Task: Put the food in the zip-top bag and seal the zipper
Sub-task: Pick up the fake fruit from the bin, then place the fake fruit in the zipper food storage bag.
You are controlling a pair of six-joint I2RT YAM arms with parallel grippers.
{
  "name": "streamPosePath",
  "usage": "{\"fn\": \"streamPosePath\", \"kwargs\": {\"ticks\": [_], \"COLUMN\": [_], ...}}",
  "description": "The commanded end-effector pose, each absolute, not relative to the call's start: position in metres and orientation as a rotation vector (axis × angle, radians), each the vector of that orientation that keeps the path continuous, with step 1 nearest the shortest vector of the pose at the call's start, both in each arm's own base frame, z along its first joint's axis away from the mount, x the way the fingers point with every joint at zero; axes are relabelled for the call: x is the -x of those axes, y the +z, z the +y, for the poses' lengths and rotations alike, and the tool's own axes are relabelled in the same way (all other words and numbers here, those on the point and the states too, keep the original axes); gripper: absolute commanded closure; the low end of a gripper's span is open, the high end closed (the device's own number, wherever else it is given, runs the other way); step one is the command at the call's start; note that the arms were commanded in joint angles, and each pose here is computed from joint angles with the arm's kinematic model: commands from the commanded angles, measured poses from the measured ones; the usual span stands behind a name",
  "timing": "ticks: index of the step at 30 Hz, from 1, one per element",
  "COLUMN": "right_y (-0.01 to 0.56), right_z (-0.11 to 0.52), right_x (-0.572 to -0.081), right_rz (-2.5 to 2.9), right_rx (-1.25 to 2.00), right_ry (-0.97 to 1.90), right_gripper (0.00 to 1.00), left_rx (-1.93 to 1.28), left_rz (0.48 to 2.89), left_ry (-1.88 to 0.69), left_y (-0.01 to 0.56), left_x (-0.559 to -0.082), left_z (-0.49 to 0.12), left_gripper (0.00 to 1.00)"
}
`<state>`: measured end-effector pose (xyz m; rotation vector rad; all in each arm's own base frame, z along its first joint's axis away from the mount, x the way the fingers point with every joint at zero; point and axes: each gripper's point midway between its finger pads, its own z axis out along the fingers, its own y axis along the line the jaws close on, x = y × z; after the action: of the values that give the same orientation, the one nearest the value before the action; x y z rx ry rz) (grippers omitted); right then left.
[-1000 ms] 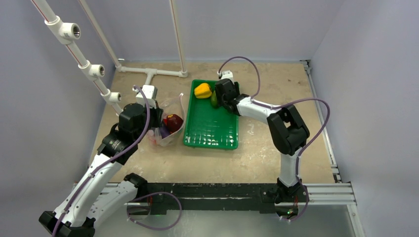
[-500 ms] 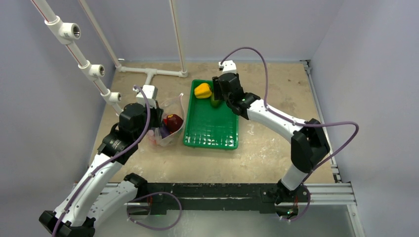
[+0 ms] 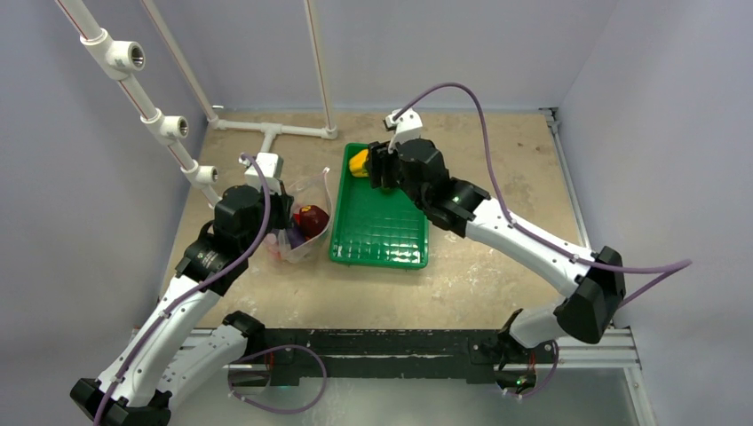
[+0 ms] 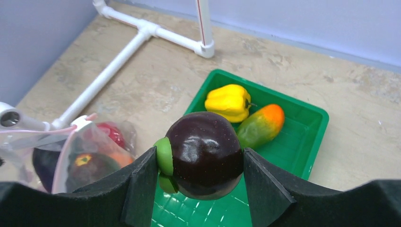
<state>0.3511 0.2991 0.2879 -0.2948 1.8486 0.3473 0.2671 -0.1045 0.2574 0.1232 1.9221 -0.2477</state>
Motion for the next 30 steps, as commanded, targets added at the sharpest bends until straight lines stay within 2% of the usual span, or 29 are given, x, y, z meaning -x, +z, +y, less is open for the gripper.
{"fn": "streamPosePath", "kwargs": {"ticks": [1,8,14,24,30], "right_y": [0.335,0.367,0.363,0.35,0.346], "right_z": [0.309,0.343,0.374,0.413,0.434], "right_x": [-0.333,-0.289,-0.262,-0.235,-0.231], "right_rz": [1.727,1.616,1.596,1.57,1.55], "right_rx": [0.349,0.475,0.569,0.671,0.689], "right_ry": [0.474,0.601,0.622,0.631,0.63], "right_gripper": [0.65,0.64,0.64,0.62,0.57], "left_rx": [-0.117,-0.121,-0.118,-0.116,-0.118], "left_rz": [1.894,1.903,1.901,1.898,1.9], "left_ry": [-0.261,-0.26,-0.258,-0.259,-0.259], "left_y": [0.264,0.262,0.262,0.263,0.263], "left_x": [-0.269,-0.27,-0.27,-0.269,-0.269], "left_z": [-0.106,-0.107,-0.106,-0.106,-0.106], "left_gripper": [1.0,1.0,1.0,1.0,1.0]}}
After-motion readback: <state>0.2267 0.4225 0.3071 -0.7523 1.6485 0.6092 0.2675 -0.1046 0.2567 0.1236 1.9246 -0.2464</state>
